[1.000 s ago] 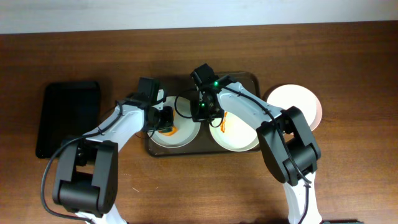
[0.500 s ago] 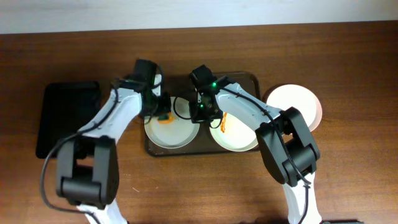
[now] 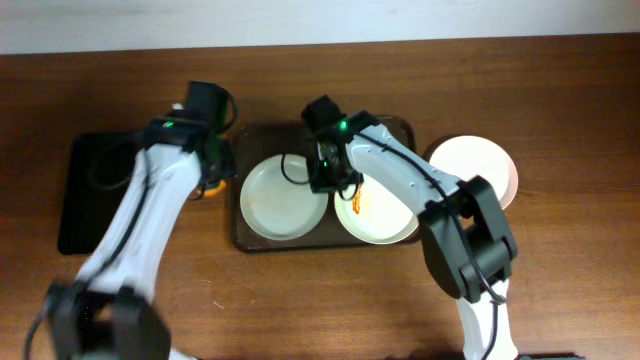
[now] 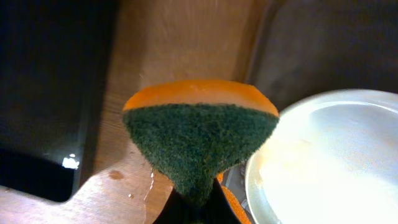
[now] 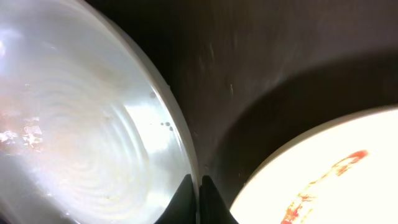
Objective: Clean dirty plates on tray and stack at the side
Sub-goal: 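Carry the back plate with the right gripper onto the plate at the right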
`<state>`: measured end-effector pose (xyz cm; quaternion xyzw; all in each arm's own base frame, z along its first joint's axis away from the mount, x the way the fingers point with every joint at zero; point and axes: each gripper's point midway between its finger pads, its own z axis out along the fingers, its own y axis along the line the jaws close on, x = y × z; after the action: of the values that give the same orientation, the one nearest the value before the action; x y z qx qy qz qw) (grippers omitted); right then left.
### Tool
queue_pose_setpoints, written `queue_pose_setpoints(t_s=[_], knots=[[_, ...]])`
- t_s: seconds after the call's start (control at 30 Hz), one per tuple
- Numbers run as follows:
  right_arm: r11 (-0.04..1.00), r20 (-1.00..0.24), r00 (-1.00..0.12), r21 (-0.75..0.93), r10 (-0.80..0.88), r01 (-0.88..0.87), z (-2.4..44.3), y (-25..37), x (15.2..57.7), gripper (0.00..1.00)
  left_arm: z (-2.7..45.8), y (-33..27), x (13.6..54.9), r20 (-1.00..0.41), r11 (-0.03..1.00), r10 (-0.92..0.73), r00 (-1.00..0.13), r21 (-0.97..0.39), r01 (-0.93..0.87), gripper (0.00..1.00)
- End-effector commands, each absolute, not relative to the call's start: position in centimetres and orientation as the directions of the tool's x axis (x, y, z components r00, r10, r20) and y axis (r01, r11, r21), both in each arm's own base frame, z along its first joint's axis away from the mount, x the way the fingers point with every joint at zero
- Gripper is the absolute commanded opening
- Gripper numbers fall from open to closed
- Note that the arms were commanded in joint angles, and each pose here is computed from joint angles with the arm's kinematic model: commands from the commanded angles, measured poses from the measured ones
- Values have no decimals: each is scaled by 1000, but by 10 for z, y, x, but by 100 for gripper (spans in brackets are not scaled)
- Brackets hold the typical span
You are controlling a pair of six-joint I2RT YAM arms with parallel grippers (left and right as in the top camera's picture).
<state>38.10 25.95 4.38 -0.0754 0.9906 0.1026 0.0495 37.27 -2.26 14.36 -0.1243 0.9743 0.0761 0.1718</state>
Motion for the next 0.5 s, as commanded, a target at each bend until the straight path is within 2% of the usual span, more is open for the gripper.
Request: queue_pose_setpoints(t_s=[0.0,0.1,0.13,0.27,0.33,0.4,0.43,0.47], knots=[[979,-412,-901,85,-135,-186,161,245,422,4,193,-21,362,-447,958,-234,-863,42,-282,0],[962,-577,-783,-257,-231,-95,243,207,425,4,188,-22,360,-431,961,-227,-873,47,-273,0],[879,-608,-718,-476,-339,-12,279,190,419,4,188,-22,361,-431,961,-228,-873,45,-273,0],[607,-568,-592,-778,-572,160,342,190,398,4,189,-23,362,-435,961,-228,-871,40,-272,0],[555,-550,-581,-809,-600,193,352,189,395,4,189,-23,362,-434,962,-228,-871,40,-272,0],[588,-535,-598,-799,-597,128,340,192,395,4,189,-23,362,-435,962,-228,-871,40,-271,0],[685,-553,-621,-728,-555,36,318,202,398,4,189,-23,362,-435,962,-228,-871,40,-271,0],[809,-598,-671,-588,-438,-5,293,206,398,4,188,-23,362,-434,962,-228,-871,40,-271,0]])
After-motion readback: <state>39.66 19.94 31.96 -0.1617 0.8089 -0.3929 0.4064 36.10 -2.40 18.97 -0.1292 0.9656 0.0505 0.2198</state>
